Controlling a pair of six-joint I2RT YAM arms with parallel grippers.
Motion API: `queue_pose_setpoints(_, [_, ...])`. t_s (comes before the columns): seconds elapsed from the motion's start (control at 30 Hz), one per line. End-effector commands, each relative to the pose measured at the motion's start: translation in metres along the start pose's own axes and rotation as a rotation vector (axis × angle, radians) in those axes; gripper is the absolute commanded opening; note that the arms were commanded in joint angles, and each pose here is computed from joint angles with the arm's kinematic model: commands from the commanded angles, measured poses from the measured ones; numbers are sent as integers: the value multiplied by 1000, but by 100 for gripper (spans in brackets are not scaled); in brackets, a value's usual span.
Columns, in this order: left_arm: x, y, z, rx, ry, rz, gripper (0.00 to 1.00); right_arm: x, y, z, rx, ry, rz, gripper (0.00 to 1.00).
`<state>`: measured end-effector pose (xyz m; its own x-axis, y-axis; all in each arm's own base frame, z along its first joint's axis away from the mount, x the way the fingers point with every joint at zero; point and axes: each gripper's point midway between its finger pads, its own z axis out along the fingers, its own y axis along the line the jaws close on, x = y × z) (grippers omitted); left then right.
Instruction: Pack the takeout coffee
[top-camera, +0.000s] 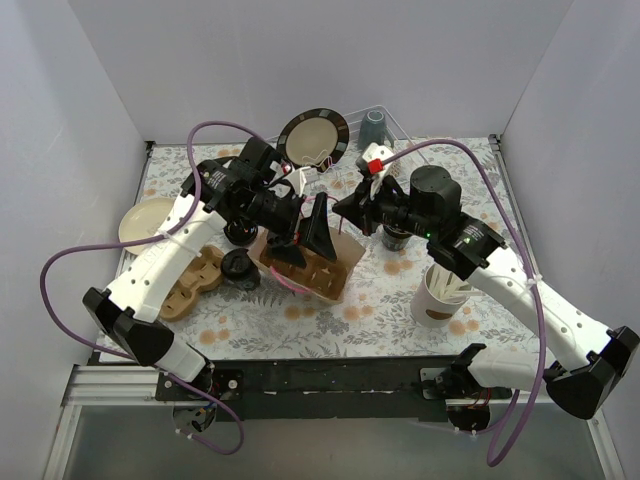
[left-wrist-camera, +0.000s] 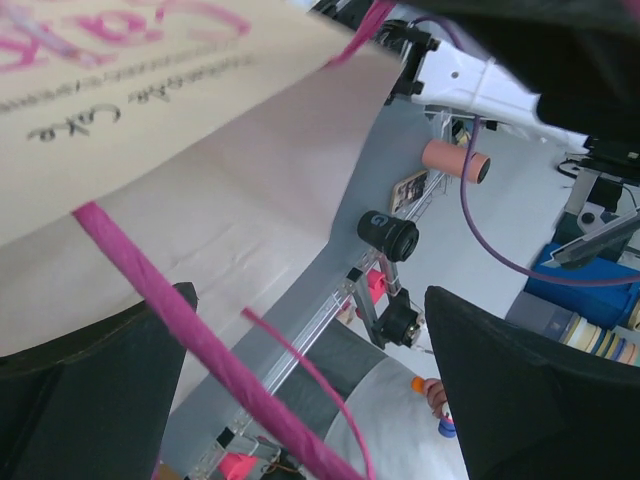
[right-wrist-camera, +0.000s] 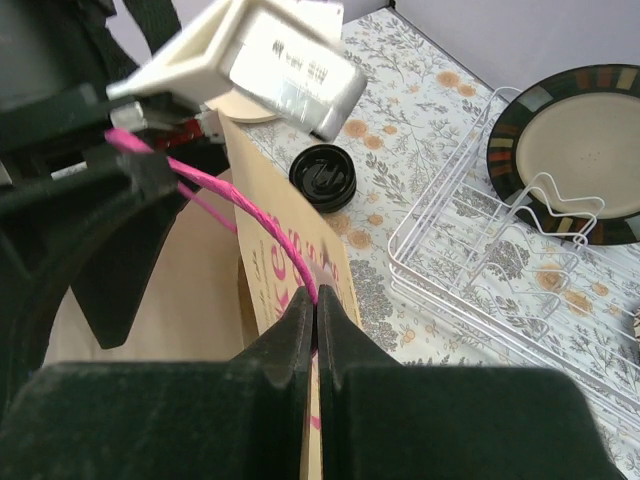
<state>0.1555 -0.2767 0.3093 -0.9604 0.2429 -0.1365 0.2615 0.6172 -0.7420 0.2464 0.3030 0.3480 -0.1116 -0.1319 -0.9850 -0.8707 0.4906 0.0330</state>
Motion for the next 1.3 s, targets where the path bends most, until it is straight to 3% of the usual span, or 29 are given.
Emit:
queue_pose_setpoints(0.0, [-5,-35,-30,112,-87,98,98,2,-4,-11,36,-1,14,1])
queue_pose_setpoints(0.27, [4,-33,-28,143,-35,50,98,-5,0,-9,16,-13,44,1])
queue_pose_setpoints(0.63, [-27,-18,-26,-6,-147,-14,98,-10,44,-17,-228,-39,58,1])
queue_pose_setpoints(0.97, [-49,-20,-21,-10,-179,-11,98,-2,31,-14,-174,12,92,1])
queue_pose_setpoints(1.07, [-63,-20,-25,-19,-232,7,98,1,25,-16,-152,32,101,1])
queue_pose_setpoints(1.13, [-82,-18,-40,-55,-333,12,98,8,22,-16,-153,47,107,1])
queue_pose_setpoints(1.27, [-137,-20,-89,-68,-646,-6,98,13,17,-18,-163,52,98,1])
